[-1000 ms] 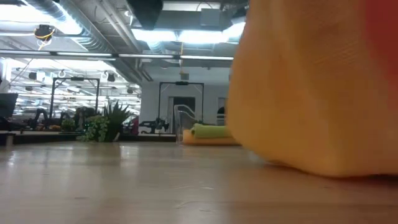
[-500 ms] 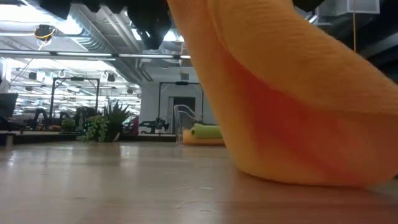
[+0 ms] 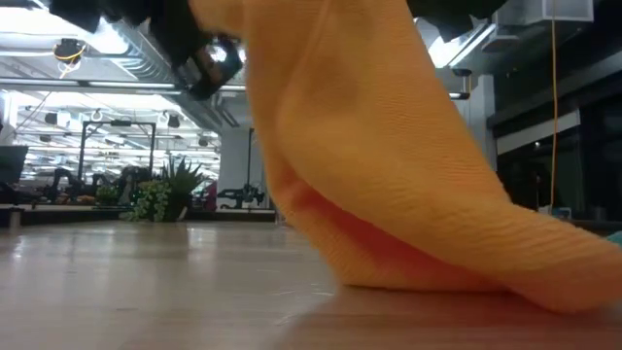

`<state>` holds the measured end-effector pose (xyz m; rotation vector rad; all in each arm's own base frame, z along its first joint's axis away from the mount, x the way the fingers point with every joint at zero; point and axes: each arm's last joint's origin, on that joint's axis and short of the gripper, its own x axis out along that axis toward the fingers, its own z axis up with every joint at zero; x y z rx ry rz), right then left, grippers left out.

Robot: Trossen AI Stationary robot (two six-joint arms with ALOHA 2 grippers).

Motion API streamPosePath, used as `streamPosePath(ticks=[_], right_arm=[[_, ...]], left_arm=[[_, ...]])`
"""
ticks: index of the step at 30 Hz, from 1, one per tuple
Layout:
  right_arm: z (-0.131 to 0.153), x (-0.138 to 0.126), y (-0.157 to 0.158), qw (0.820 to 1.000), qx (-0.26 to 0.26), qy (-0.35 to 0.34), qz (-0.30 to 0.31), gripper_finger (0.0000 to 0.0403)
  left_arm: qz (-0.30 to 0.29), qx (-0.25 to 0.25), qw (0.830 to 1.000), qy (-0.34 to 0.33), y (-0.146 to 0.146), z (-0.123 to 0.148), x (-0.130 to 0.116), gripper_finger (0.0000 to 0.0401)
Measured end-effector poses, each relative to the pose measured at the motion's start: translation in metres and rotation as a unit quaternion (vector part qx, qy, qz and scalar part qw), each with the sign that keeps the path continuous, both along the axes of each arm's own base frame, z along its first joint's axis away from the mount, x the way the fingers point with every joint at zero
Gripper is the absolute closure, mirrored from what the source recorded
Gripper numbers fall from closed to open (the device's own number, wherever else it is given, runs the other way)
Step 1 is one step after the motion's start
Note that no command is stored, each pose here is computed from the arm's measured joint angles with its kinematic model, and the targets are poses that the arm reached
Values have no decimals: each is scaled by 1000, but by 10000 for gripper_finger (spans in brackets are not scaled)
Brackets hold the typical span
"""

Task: Fold microfiber towels
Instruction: Fold the orange microfiber cloth

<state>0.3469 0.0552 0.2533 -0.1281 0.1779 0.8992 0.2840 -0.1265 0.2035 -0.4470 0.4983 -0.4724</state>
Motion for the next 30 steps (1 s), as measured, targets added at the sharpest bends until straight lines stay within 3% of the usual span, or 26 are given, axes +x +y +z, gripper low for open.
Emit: streamPosePath(ticks=[4,11,16,20,25,30], right_arm=[[0,0,0,1000,-2,-1,-2,395],[0,1,-1,1000,-7,0,-24,395],[0,1,-1,1000,-7,1,-26,395],[1,1,-1,999,-2,8,-40,395],[-2,1,-3,997,-10,26,-74,395],[-7,1,-4,994,-21,50,-97,395]], left_arm=[[38,14,998,39,1,-7,-2,254],[30,18,999,39,0,-7,-3,258],[36,37,997,48,-4,-10,-6,321],[101,2,992,73,-6,-11,-7,391],[130,-46,986,90,-8,-6,-10,400],[121,-60,988,74,-8,32,-14,401]])
